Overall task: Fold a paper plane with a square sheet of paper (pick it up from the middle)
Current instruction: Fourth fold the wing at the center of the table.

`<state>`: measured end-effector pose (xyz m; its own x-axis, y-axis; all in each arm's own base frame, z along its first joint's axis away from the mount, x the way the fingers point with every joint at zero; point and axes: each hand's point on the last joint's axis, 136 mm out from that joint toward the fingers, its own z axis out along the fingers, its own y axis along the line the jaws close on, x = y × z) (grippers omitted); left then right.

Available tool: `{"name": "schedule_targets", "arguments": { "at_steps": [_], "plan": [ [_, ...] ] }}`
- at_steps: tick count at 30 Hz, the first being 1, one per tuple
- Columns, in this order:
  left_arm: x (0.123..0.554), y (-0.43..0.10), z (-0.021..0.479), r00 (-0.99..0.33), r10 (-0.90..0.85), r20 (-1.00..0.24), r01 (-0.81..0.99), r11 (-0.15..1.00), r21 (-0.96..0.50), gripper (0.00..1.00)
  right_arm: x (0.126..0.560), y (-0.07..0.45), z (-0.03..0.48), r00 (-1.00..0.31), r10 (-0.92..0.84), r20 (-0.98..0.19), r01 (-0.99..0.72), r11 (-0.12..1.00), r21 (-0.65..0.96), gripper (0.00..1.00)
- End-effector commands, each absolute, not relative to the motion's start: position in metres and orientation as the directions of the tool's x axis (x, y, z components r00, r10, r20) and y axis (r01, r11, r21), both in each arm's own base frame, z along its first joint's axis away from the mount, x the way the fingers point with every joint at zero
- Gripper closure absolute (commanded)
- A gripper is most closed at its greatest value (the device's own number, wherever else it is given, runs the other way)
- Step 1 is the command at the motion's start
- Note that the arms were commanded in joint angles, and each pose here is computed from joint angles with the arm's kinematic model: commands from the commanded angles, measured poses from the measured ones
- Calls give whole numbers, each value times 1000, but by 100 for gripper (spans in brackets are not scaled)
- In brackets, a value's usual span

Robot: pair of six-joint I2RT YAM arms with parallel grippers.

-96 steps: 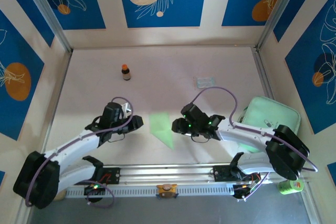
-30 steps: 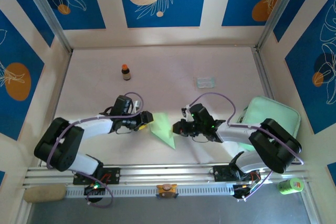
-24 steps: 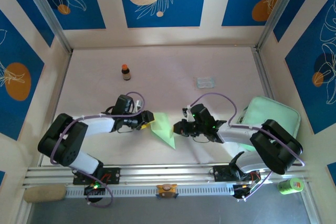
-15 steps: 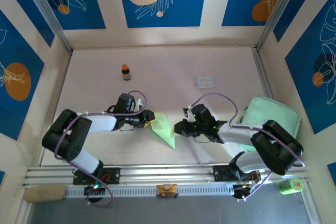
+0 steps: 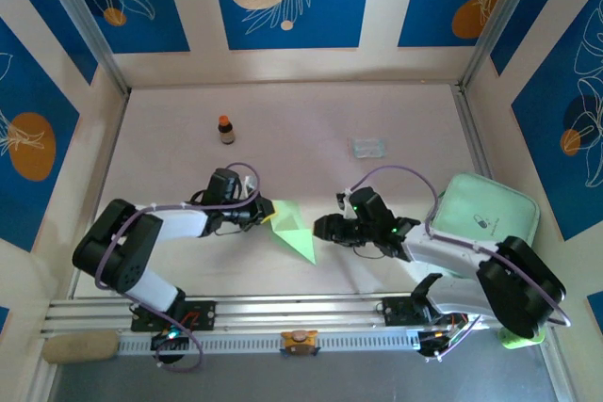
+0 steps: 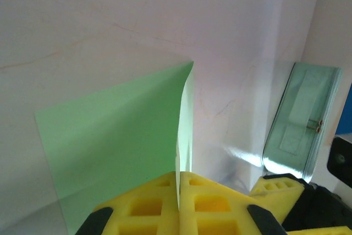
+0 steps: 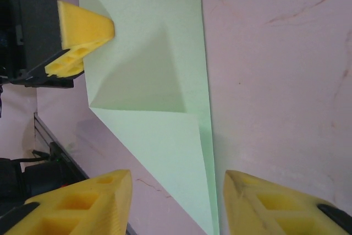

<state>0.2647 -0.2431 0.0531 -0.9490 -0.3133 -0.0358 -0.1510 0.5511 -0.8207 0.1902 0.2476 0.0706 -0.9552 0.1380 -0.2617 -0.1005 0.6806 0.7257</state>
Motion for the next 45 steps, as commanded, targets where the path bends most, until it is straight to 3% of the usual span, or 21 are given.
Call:
{"name": "schedule_targets", "arguments": {
  "at_steps": [1, 10, 21, 27, 34, 39, 45],
  "plan": [
    [267, -238, 56, -929, -368, -45, -179, 552, -815, 100, 189, 234, 72, -948, 138, -287, -95, 738, 668, 52],
    [262, -243, 62, -913, -404, -61, -192, 556, -808, 100, 188, 224, 88, -916, 141, -375, -146, 755, 640, 51],
    [261, -253, 65, -912, -405, -70, -188, 561, -806, 100, 181, 227, 85, -923, 71, -379, -195, 762, 617, 51],
    [259, -255, 65, -918, -389, -72, -180, 573, -799, 94, 181, 234, 85, -883, 24, -469, -280, 774, 567, 49],
    [258, -263, 70, -938, -336, -82, -139, 582, -801, 81, 173, 249, 91, -744, -140, -654, -487, 783, 386, 47],
    [259, -267, 71, -945, -317, -80, -122, 571, -812, 75, 163, 258, 84, -647, -282, -708, -595, 768, 238, 48],
    [258, -271, 74, -953, -292, -83, -102, 565, -819, 78, 156, 267, 76, -540, -420, -729, -679, 729, 82, 53]
  ]
}}
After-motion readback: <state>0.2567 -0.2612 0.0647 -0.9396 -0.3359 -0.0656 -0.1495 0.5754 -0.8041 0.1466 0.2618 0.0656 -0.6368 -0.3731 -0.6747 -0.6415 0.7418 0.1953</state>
